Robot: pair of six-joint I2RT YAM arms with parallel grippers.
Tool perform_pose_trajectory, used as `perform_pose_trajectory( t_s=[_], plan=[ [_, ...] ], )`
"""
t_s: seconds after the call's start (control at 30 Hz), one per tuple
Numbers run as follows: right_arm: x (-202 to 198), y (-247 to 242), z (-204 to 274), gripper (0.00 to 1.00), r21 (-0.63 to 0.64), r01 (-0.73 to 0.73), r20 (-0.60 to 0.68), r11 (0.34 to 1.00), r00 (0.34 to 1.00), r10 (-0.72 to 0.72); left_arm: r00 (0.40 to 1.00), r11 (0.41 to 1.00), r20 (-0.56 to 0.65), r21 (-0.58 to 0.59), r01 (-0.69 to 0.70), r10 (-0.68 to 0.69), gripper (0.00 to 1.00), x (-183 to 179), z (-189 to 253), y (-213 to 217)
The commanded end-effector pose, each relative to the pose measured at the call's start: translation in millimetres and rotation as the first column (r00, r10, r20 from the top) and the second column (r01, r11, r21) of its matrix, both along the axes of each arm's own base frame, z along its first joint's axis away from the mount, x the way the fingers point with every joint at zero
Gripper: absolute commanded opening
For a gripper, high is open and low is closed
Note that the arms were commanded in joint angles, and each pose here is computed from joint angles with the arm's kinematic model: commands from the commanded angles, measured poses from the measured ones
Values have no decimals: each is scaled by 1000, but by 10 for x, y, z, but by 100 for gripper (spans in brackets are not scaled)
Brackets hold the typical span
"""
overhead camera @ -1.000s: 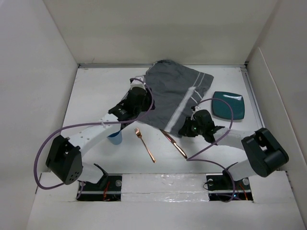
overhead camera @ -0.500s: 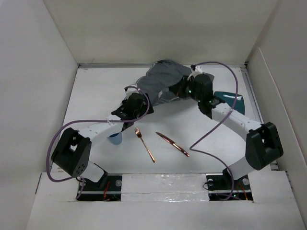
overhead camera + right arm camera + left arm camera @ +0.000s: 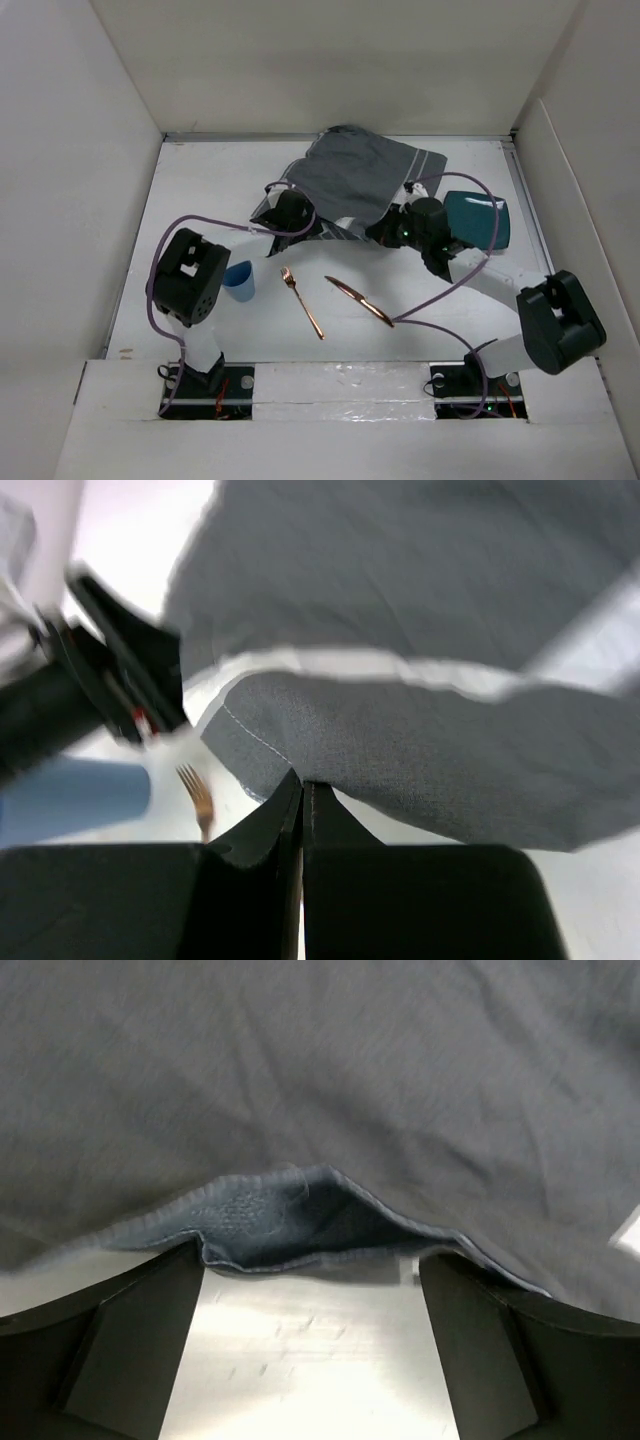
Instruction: Set the dinner table for one person
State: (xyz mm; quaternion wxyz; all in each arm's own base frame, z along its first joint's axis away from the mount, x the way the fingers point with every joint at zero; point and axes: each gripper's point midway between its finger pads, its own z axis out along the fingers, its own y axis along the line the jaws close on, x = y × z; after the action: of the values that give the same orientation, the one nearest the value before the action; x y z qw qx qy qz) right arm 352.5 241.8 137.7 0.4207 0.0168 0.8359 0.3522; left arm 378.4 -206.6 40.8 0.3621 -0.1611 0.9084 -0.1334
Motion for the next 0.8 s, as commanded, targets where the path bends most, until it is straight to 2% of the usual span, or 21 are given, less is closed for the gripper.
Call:
perform_pose_trajectory(
  t_s=[0.0, 0.13, 0.17, 0.2, 0.23, 0.27, 0.3, 0.33, 0.43, 0.5, 0.63, 0.67, 0.7, 0.73, 0.77],
  plan=[
    [-81, -98, 256, 0, -1, 13, 122, 1000, 992, -12, 999, 998, -30, -53, 31, -32, 87, 121, -18, -197],
    [-152, -112, 123, 0, -18, -3, 99, 1000, 995, 5, 997, 998, -62, -49, 38, -41, 64, 237, -203, -295],
    [-148, -79, 68, 0, -18, -20, 90, 1000, 996, 21, 998, 999, -61, -21, 24, -25, 33, 339, -217, -297],
    [-133, -70, 26, 0, -19, -20, 83, 1000, 996, 21, 999, 1000, -48, -10, 12, -13, 33, 398, -148, -289],
    [-118, -33, 12, 0, -13, -33, 76, 999, 997, 34, 998, 1000, -58, 13, -1, 1, 13, 444, -205, -275],
    [-99, -8, -27, 0, -13, -40, 67, 999, 997, 40, 998, 999, -61, 31, -20, 22, 9, 507, -202, -205],
    [-98, 63, -42, 0, -1, -56, 65, 998, 996, 56, 999, 999, -11, 28, -47, 47, 8, 701, -42, -196],
    [-90, 157, -122, 0, 3, -79, 43, 997, 996, 79, 997, 996, -20, 48, -80, 81, 3, 781, -56, -68],
    [-96, 409, -252, 0, 43, -135, 5, 990, 991, 135, 987, 986, 50, 59, -156, 153, 0, 1133, 236, 139],
    [-52, 621, -154, 0, 79, -163, 17, 983, 987, 162, 974, 975, 91, 56, -214, 209, 0, 1379, 509, 353],
    [-85, 1183, -120, 0, 94, -244, 11, 965, 970, 244, 953, 965, 172, 40, -258, 248, 0, 1643, 1019, 624],
    [-171, 1368, -241, 0, 86, -279, -15, 957, 960, 281, 949, 964, 187, 32, -264, 254, 0, 1680, 1119, 671],
    [-118, 1542, -90, 0, 104, -296, 10, 950, 955, 296, 943, 963, 206, 12, -271, 262, 0, 1756, 1263, 760],
    [-125, 1648, -71, 3, 109, -311, 13, 944, 950, 311, 941, 963, 215, 0, -268, 262, 3, 1788, 1346, 798],
    [-196, 1782, -181, 8, 97, -332, -11, 938, 942, 335, 945, 965, 200, 5, -264, 257, 11, 1783, 1357, 859]
  ],
)
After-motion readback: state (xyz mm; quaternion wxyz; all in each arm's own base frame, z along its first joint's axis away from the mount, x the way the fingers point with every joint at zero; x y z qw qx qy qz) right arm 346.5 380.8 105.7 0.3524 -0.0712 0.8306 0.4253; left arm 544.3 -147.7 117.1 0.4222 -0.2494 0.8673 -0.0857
